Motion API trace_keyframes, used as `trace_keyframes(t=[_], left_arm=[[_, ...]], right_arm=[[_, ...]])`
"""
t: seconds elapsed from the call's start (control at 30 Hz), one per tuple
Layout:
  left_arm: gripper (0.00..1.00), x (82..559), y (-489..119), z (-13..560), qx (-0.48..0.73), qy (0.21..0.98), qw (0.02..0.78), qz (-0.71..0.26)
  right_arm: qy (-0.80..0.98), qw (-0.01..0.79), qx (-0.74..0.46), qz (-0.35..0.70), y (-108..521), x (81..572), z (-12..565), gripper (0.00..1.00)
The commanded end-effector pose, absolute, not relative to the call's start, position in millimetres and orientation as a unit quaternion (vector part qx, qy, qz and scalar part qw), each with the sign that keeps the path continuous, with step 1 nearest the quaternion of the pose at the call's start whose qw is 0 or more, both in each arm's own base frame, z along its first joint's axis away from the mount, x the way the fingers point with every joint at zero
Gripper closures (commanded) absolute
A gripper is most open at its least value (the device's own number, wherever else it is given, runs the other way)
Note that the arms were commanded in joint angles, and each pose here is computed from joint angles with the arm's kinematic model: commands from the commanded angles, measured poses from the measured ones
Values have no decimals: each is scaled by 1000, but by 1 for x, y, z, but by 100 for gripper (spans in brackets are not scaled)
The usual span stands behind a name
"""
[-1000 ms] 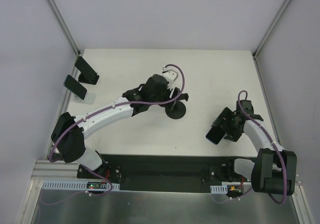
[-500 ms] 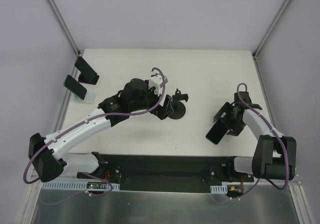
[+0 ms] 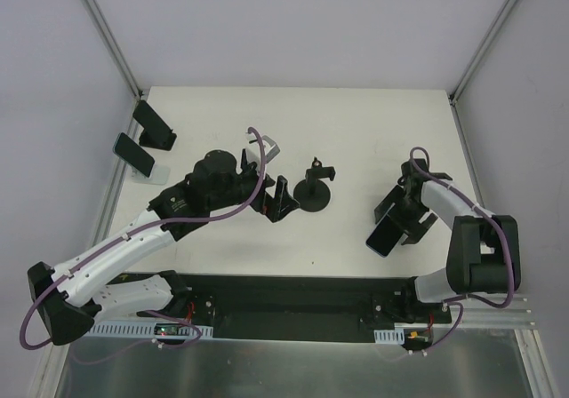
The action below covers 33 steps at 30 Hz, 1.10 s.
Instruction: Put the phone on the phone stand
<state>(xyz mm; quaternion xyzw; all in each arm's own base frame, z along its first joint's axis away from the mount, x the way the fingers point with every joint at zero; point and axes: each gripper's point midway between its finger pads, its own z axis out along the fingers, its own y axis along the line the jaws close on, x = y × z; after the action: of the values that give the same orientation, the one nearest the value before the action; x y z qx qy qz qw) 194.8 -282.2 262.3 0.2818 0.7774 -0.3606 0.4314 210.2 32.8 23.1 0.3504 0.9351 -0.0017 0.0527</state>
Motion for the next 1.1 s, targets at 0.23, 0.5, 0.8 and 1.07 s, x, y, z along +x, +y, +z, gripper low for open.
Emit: trace_keyframes(t=[0.23,0.5,0.8,1.07], left_arm=[[1,186,-278,271,277,766,437,-381],[1,182,-274,270,276,765,439,-382],[1,182,-270,273,277,765,443,-377],[1,182,-279,284,264,767,430,-395]], right_arm=[[929,34,368,-14,36,210,8,18],[930,21,366,-11,40,209,-4,58],[943,75,325,-2,42,216,11,99],[943,249,152,160,85,245,61,99]])
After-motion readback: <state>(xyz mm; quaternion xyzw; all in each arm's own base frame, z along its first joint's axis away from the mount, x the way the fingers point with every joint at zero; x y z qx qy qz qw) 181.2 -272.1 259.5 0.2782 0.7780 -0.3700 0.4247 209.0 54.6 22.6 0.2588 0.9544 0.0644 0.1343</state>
